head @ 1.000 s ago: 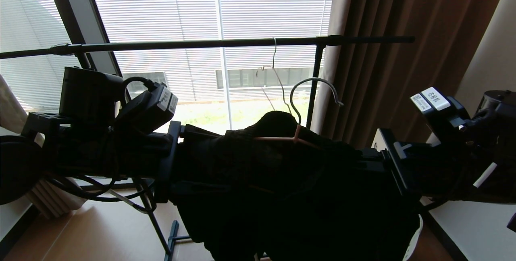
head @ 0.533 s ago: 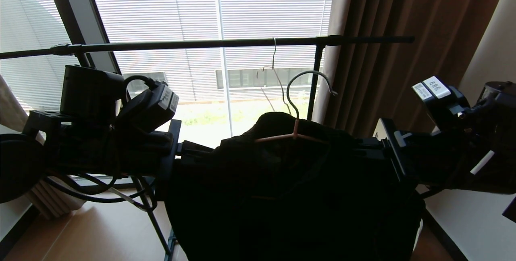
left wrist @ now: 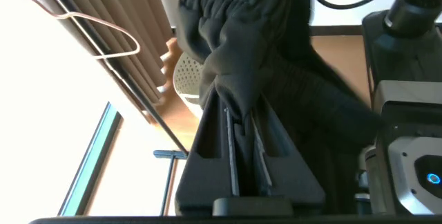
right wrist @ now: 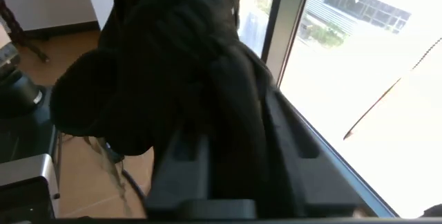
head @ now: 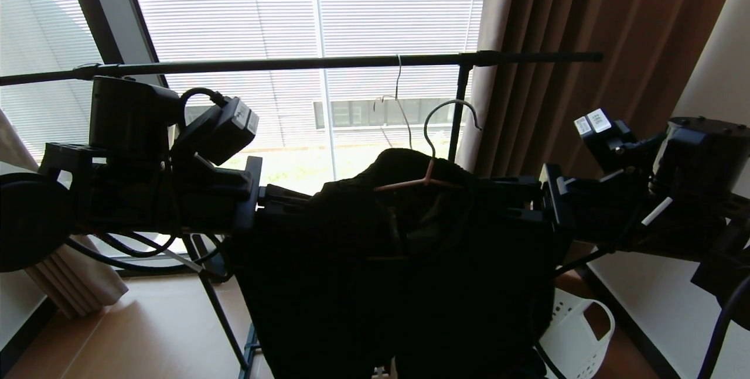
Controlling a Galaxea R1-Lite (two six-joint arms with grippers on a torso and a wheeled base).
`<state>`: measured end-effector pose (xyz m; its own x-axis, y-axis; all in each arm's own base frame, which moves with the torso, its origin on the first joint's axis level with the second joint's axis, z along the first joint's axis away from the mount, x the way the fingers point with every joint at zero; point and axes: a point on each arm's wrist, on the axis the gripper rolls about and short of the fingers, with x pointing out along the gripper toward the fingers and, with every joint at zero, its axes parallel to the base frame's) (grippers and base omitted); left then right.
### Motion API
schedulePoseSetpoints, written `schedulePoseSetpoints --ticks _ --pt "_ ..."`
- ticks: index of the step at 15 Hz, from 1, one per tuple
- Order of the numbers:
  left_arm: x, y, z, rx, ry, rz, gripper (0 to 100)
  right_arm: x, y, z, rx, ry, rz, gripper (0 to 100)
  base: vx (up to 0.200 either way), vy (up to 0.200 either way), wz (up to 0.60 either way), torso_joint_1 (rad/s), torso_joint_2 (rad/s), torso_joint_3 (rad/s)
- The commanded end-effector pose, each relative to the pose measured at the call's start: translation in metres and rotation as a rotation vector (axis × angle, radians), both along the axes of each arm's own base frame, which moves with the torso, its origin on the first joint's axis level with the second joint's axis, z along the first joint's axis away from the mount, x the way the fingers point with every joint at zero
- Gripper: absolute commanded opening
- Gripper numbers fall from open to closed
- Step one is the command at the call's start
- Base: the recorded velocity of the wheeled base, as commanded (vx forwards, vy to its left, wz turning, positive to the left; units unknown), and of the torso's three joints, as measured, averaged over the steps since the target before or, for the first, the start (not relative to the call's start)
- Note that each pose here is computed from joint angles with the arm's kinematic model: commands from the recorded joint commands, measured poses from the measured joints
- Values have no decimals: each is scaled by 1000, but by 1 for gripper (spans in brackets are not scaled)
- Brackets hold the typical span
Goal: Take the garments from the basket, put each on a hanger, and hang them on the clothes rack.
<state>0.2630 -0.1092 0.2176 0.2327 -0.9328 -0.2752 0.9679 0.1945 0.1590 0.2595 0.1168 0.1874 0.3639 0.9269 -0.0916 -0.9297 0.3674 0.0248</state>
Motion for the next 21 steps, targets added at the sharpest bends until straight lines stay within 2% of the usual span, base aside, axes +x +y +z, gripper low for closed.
schedulePoseSetpoints --ticks 1,5,9,11,16,18,21 --pt "3 -1 -2 2 3 0 0 3 -5 -6 -11 9 -11 100 0 0 0 0 0 0" --pt "4 2 -1 1 1 11 0 4 -16 -5 -20 -15 -49 100 0 0 0 0 0 0" --pt "6 12 0 -1 -2 43 0 -3 -32 7 -8 -61 -95 100 0 0 0 0 0 0" --pt "7 14 0 -2 -3 50 0 -6 -33 9 -6 -67 -97 100 0 0 0 0 0 0" --pt "8 14 10 -23 -33 57 0 -12 -40 -10 -55 -50 -107 100 0 0 0 0 0 0" --pt "6 15 15 -46 -37 66 0 -13 -46 -12 -61 -51 -128 100 0 0 0 0 0 0" --pt "5 21 14 -53 -21 89 0 -11 -56 -14 -64 -42 -169 100 0 0 0 0 0 0"
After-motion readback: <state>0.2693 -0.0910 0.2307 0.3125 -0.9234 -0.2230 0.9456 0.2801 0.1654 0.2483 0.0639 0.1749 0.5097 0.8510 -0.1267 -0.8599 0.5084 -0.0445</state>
